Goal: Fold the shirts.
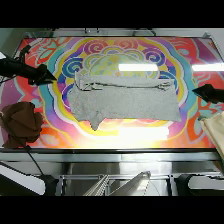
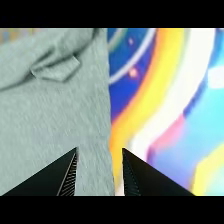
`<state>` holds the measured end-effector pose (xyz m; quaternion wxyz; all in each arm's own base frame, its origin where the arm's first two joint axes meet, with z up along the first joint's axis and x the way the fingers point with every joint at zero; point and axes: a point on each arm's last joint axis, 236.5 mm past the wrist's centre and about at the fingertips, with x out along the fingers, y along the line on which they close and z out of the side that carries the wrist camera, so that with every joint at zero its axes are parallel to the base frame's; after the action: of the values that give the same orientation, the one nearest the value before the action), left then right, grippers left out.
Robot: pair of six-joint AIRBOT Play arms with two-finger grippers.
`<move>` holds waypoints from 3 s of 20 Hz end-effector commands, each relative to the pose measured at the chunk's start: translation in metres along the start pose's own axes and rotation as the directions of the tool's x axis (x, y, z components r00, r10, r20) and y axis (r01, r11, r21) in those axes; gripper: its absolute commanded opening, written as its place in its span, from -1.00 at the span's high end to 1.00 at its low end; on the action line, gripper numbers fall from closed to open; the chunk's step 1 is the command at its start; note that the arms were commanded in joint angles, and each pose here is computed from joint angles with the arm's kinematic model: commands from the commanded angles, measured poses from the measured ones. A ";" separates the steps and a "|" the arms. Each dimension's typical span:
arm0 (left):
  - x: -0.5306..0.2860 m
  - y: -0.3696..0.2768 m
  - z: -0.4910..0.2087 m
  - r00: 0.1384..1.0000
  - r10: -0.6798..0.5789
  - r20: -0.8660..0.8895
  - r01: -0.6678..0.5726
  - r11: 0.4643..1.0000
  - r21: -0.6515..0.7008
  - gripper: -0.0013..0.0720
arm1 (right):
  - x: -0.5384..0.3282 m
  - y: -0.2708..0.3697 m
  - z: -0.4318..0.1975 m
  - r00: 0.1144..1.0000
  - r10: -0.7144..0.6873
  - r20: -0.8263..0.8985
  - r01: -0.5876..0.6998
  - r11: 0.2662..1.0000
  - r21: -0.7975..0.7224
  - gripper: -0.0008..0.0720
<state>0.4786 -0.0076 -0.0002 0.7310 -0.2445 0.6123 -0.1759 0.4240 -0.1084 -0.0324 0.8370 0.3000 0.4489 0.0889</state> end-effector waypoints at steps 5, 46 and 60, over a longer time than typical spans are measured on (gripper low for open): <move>0.079 0.014 -0.138 0.958 -0.041 -0.285 -0.006 0.987 -0.162 0.16 | 0.026 -0.018 -0.101 0.953 -0.047 -0.300 0.071 0.995 0.068 0.09; 0.031 -0.078 -0.014 0.985 -0.147 -0.092 0.160 0.975 0.154 0.92 | 0.079 0.048 -0.011 0.999 -0.026 -0.034 0.023 0.998 -0.066 0.94; 0.103 -0.042 0.025 0.980 -0.152 -0.127 0.161 0.985 0.060 0.05 | 0.086 0.017 -0.010 0.980 -0.178 -0.085 0.158 0.966 -0.203 -0.24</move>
<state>0.5208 -0.1083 -0.0564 0.6855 -0.2352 0.6270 -0.2857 0.4805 -0.0369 -0.0876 0.8520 0.2027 0.4754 0.0833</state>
